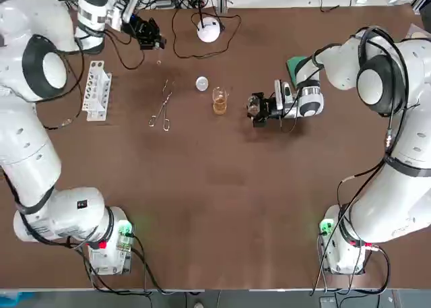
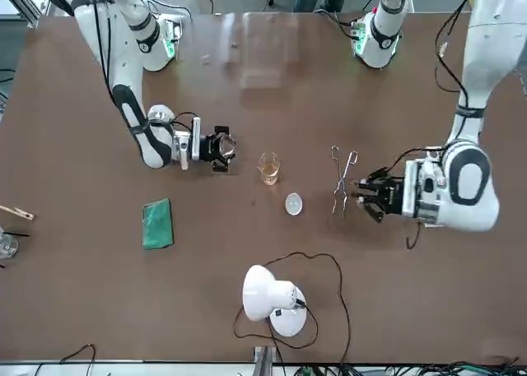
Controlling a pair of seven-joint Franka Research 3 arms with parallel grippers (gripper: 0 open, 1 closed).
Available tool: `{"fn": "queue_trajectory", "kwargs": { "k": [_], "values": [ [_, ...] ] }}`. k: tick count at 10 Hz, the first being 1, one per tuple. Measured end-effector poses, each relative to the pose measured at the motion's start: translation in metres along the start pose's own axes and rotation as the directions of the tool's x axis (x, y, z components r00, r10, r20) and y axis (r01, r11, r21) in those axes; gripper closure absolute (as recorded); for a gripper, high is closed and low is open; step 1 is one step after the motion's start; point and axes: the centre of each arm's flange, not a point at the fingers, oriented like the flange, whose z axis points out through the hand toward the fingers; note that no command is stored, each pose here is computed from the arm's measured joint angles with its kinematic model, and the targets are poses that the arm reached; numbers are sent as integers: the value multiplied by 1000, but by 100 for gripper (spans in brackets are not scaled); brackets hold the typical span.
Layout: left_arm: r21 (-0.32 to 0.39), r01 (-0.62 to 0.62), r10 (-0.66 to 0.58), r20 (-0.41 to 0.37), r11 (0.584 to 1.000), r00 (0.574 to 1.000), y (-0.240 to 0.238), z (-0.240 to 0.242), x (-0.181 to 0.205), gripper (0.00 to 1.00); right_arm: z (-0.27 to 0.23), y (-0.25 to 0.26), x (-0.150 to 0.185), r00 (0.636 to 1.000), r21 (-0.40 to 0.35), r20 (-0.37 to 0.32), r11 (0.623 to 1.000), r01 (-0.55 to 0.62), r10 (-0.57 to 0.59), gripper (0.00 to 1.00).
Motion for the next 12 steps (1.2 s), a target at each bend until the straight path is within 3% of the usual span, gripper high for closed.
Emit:
{"fn": "queue_trajectory", "kwargs": {
  "k": [4, 12],
  "values": [
    [19, 43, -46, 148, 999, 988, 6, 98, 42, 79, 0, -2, 0, 1000, 24, 1, 1000, -8, 8, 61],
    [67, 117, -133, 347, 991, 928, 25, 193, 67, 79, 2, -6, -17, 999, 36, -10, 998, -41, 41, 61]
  ]
}}
